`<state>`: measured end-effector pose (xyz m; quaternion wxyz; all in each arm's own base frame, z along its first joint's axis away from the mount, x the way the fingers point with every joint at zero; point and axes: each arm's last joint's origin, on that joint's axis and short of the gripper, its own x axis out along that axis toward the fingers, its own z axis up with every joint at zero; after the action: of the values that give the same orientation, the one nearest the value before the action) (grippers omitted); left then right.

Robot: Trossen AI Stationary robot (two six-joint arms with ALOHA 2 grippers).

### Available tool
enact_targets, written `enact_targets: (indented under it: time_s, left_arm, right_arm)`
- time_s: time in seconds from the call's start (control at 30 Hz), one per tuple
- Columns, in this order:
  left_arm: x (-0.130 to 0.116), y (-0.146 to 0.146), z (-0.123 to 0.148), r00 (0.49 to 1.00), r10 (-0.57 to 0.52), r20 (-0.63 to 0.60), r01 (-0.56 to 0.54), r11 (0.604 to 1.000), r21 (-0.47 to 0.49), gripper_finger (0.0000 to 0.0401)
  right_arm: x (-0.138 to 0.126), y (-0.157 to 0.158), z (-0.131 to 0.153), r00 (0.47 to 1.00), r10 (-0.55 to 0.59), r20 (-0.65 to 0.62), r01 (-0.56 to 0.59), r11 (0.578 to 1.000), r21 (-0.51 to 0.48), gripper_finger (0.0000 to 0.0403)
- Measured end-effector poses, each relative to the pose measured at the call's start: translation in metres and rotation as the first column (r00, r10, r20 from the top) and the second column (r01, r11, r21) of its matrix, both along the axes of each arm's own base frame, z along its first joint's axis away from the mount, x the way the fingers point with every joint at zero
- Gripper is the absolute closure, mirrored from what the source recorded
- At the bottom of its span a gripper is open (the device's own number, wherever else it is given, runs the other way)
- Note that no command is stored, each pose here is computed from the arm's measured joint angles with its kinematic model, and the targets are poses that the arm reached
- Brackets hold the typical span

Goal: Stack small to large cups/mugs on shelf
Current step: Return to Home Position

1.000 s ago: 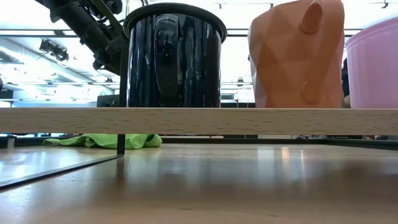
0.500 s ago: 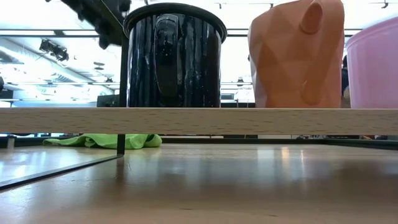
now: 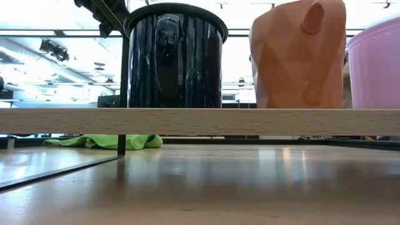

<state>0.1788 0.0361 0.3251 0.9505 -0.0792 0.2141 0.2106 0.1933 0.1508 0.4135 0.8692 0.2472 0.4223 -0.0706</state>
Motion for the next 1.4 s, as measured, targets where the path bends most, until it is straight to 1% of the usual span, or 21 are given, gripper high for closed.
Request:
enact_targets:
  time_s: [0.07,0.13,0.2,0.3,0.4,0.47,0.53,0.63,0.73,0.93,1.03,1.13,1.27,1.33,1.4]
  left_arm:
    - [-0.001,0.000,-0.001,1.000,0.003,-0.008,-0.003,1.000,-0.006,0.0368]
    - [0.000,0.000,-0.001,1.000,-0.009,-0.017,0.009,1.000,0.010,0.0367]
    - [0.000,-0.001,-0.001,0.999,-0.035,-0.017,0.035,0.999,0.007,0.0368]
    - [0.001,-0.003,-0.001,0.994,-0.114,-0.005,0.113,0.993,-0.036,0.0372]
    - [0.002,-0.006,0.000,0.978,-0.208,0.017,0.209,0.975,-0.079,0.0377]
    - [0.003,-0.008,0.001,0.964,-0.263,0.037,0.265,0.961,-0.078,0.0379]
    - [0.004,-0.011,0.004,0.949,-0.308,0.062,0.311,0.949,-0.055,0.0380]
    - [0.007,-0.017,0.009,0.928,-0.358,0.103,0.361,0.933,-0.010,0.0379]
    - [0.008,-0.021,0.011,0.912,-0.393,0.116,0.393,0.919,0.022,0.0374]
    - [0.008,-0.018,0.011,0.914,-0.389,0.112,0.386,0.921,0.047,0.0366]
    - [0.007,-0.012,0.006,0.928,-0.359,0.099,0.357,0.933,0.041,0.0365]
    - [0.002,-0.004,0.002,0.928,-0.349,0.129,0.346,0.937,0.050,0.0370]
    - [-0.012,0.008,-0.007,0.887,-0.404,0.224,0.404,0.913,0.048,0.0376]
    - [-0.022,0.014,-0.012,0.881,-0.391,0.267,0.389,0.919,0.061,0.0378]
    - [-0.031,0.020,-0.015,0.889,-0.350,0.295,0.347,0.936,0.066,0.0378]
  right_arm:
    - [0.001,0.000,0.003,0.999,0.011,0.040,-0.011,1.000,-0.001,0.0335]
    - [0.001,0.003,0.007,0.995,0.051,0.089,-0.051,0.999,-0.002,0.0335]
    - [-0.001,0.006,0.014,0.983,0.100,0.155,-0.099,0.995,-0.012,0.0335]
    - [-0.009,0.010,0.024,0.956,0.159,0.248,-0.152,0.987,-0.047,0.0335]
    - [-0.023,0.014,0.032,0.928,0.196,0.317,-0.172,0.980,-0.101,0.0335]
    - [-0.033,0.017,0.035,0.913,0.201,0.354,-0.168,0.978,-0.123,0.0335]
    - [-0.043,0.021,0.034,0.899,0.206,0.386,-0.165,0.977,-0.136,0.0335]
    - [-0.054,0.029,0.027,0.872,0.221,0.437,-0.181,0.975,-0.132,0.0335]
    - [-0.062,0.035,0.015,0.830,0.247,0.500,-0.223,0.969,-0.109,0.0335]
    - [-0.077,0.033,-0.019,0.751,0.259,0.608,-0.287,0.956,-0.053,0.0335]
    - [-0.085,0.025,-0.037,0.719,0.240,0.653,-0.303,0.953,-0.016,0.0335]
    - [-0.091,0.015,-0.052,0.666,0.236,0.707,-0.340,0.941,0.006,0.0335]
    - [-0.101,-0.001,-0.066,0.547,0.245,0.800,-0.421,0.907,0.010,0.0335]
    - [-0.106,-0.009,-0.070,0.493,0.256,0.831,-0.451,0.892,-0.007,0.0335]
    - [-0.111,-0.018,-0.071,0.447,0.272,0.852,-0.465,0.884,-0.039,0.0335]
